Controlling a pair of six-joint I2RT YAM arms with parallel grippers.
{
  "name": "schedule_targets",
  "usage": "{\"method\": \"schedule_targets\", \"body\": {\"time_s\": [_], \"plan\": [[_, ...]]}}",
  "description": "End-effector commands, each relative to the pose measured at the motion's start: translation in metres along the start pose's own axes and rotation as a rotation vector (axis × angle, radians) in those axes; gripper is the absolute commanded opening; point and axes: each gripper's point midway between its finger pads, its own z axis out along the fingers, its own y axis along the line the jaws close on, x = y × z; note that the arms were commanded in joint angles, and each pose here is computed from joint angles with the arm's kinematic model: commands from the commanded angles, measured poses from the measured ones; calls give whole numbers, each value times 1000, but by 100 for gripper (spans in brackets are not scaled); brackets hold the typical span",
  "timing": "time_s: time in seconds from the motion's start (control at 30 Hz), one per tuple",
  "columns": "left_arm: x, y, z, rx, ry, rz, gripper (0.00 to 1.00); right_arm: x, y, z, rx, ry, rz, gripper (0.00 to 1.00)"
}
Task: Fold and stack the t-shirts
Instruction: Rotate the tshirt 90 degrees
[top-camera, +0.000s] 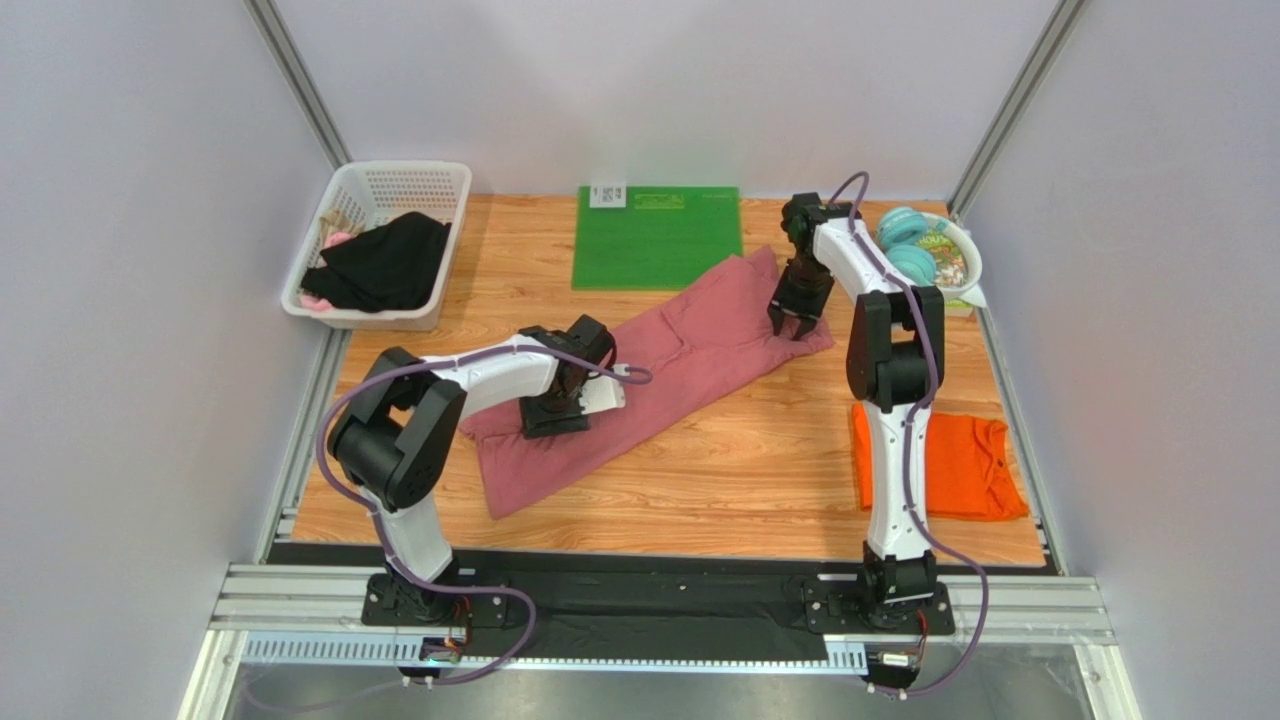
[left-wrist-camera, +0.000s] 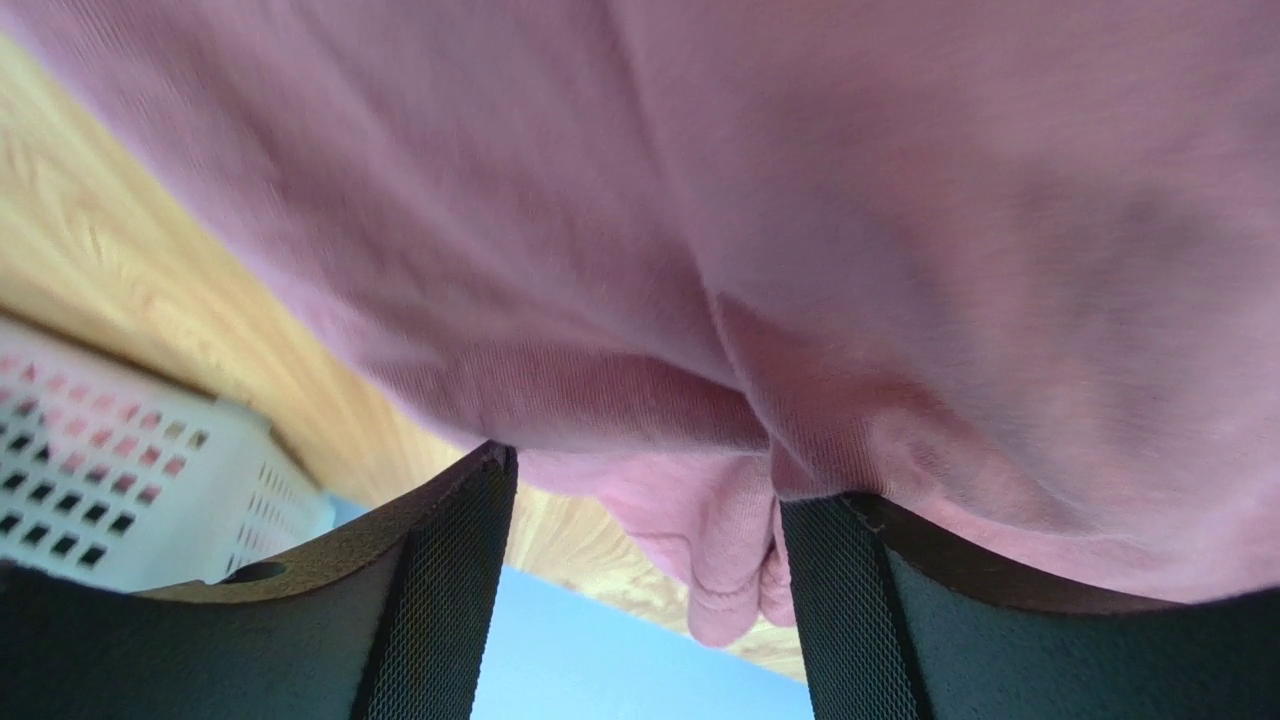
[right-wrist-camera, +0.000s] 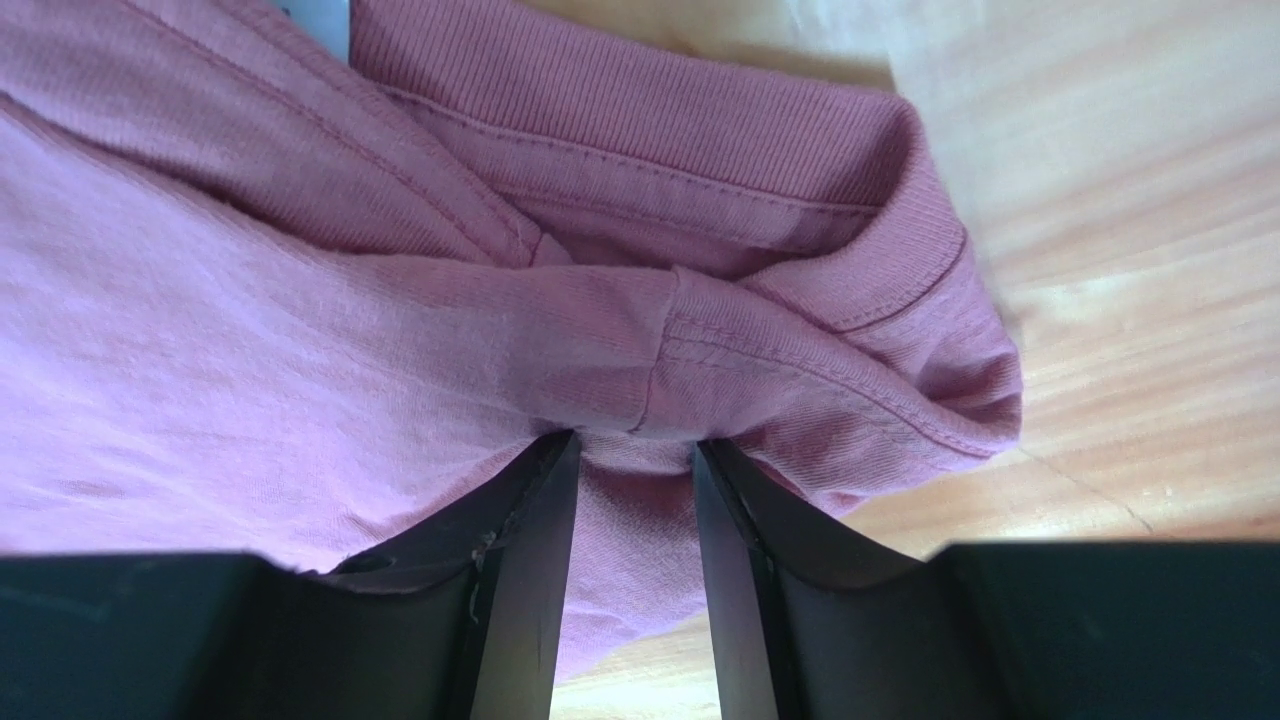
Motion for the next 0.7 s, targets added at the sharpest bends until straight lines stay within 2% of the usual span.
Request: {"method": "schedule_targets", "body": {"time_s": [0.0, 0.13, 0.33, 0.67], "plan": [[-35, -15, -13, 89, -89, -22, 71, -25, 10, -3, -44, -25, 13, 42], [-62, -20, -25, 128, -141, -15, 71, -43, 7, 4, -53, -38, 43, 43], [-94, -30, -34, 164, -181, 25, 71, -52, 26, 8, -162, -18, 61, 44], [-105, -46, -23, 227, -174, 34, 71, -64, 70, 5, -374, -7, 66, 47]]}}
